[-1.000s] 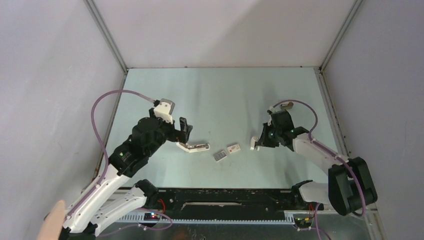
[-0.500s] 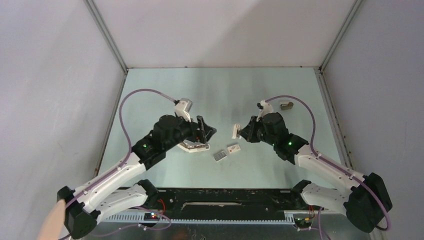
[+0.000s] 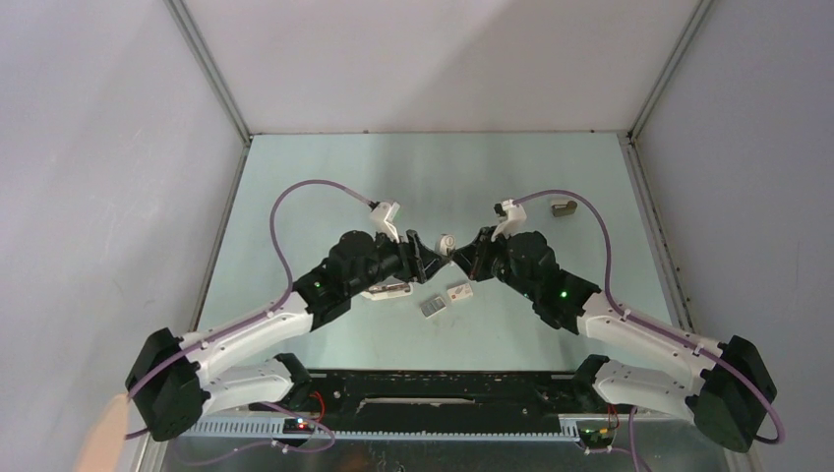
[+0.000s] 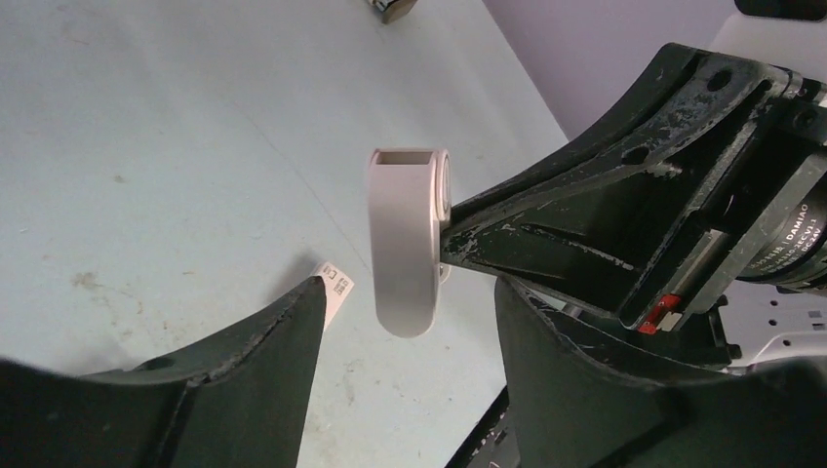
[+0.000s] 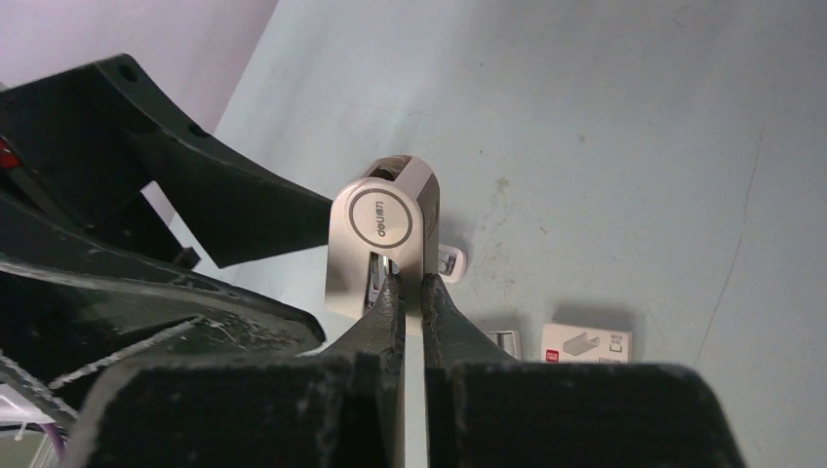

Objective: Load the staples into the stapler

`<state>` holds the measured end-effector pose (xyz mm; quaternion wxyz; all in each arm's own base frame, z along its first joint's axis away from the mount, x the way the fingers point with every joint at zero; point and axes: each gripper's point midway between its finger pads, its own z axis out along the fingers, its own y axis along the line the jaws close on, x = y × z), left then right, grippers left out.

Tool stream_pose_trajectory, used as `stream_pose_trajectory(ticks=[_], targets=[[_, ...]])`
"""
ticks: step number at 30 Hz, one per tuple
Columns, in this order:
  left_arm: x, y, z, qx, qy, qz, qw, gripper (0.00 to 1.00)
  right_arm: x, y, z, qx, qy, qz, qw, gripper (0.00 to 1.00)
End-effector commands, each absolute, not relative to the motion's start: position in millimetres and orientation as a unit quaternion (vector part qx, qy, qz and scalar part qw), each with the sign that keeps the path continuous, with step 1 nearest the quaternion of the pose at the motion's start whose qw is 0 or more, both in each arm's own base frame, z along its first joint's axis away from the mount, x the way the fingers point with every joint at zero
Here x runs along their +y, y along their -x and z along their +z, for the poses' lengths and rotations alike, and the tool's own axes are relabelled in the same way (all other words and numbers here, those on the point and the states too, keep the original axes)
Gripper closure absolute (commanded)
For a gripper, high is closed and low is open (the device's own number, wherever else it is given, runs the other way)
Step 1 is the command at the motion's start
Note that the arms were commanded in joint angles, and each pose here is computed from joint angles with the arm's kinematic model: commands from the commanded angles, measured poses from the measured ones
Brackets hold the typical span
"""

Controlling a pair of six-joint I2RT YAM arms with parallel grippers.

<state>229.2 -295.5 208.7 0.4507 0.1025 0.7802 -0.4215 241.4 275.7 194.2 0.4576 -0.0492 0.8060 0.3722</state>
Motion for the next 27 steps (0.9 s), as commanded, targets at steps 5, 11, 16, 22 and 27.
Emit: stream_pose_trajectory(ticks=[5, 11, 16, 22, 27], targets=[[-314, -226, 220, 0.755, -0.110, -0.465, 0.449, 0.44, 285, -245, 226, 0.767, 0.055, 0.398, 0.500, 1.00], [-316, -225, 216, 0.758, -0.112, -0.467, 0.442, 0.59, 285, -244, 226, 0.767, 0.067, 0.392, 0.504, 1.00], [-318, -224, 215, 0.759, -0.119, -0.467, 0.437, 0.77, 286, -242, 227, 0.764, 0.079, 0.391, 0.508, 1.00], [-309, -225, 222, 0.765, -0.136, -0.440, 0.450, 0.93, 290, -238, 214, 0.771, 0.119, 0.377, 0.500, 1.00], [-293, -226, 238, 0.766, -0.150, -0.418, 0.465, 1.00, 283, -235, 196, 0.785, 0.164, 0.337, 0.494, 1.00]])
